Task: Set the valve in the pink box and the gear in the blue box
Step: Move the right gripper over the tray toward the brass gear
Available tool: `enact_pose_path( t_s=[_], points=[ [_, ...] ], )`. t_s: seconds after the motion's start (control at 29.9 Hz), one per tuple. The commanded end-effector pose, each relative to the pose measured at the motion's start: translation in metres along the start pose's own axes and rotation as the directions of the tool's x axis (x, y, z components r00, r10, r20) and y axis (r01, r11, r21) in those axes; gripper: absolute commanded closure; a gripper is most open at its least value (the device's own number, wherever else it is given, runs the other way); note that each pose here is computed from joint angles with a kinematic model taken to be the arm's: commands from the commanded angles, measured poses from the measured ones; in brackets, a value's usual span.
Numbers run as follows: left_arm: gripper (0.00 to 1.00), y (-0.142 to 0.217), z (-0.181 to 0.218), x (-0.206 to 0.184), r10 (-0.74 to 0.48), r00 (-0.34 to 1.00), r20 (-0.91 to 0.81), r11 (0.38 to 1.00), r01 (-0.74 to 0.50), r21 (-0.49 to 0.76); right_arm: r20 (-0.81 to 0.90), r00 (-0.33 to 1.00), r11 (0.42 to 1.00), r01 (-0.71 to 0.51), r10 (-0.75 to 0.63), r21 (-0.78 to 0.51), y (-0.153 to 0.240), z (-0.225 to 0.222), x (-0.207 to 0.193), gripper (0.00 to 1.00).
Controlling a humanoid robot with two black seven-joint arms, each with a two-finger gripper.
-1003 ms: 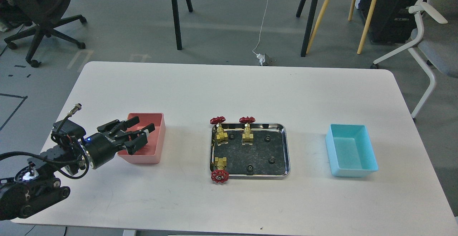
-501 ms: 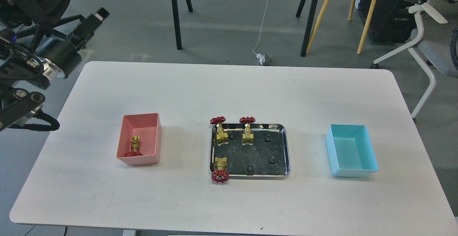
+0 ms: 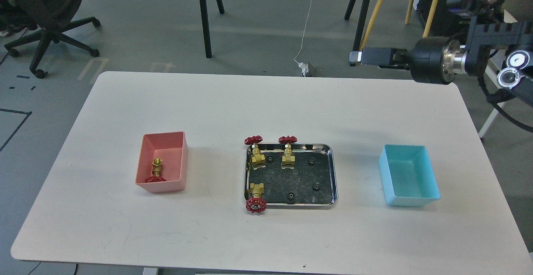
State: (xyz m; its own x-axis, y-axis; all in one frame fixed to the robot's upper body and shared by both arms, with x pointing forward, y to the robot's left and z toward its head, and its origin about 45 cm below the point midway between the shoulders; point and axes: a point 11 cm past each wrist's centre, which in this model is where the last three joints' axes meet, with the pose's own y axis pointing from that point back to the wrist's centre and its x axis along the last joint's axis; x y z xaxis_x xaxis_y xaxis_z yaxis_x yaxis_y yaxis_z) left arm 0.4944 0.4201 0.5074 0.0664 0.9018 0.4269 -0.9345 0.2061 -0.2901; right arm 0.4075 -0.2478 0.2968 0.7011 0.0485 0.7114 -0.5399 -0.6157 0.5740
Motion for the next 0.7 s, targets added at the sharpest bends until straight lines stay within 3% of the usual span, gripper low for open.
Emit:
enact_pose_path(
  t_s=[0.0,0.33,0.67],
  points=[
    [0.1,-0.011,0.018,0.006,0.029,1.0,-0.001,0.999,-0.029,-0.026,-0.104,0.983,0.988,0.152,-0.148,0.031,-0.018,-0.021,-0.047,0.01],
    [0.1,-0.023,0.04,0.006,0.037,0.999,0.004,0.998,-0.037,-0.052,-0.309,0.852,0.898,0.439,-0.424,-0.02,-0.055,-0.031,-0.143,0.01],
    [0.1,-0.022,0.043,0.02,0.079,0.997,0.004,0.996,-0.079,-0.053,-0.34,0.819,0.882,0.465,-0.463,-0.081,-0.097,-0.024,-0.158,0.02]
  ],
)
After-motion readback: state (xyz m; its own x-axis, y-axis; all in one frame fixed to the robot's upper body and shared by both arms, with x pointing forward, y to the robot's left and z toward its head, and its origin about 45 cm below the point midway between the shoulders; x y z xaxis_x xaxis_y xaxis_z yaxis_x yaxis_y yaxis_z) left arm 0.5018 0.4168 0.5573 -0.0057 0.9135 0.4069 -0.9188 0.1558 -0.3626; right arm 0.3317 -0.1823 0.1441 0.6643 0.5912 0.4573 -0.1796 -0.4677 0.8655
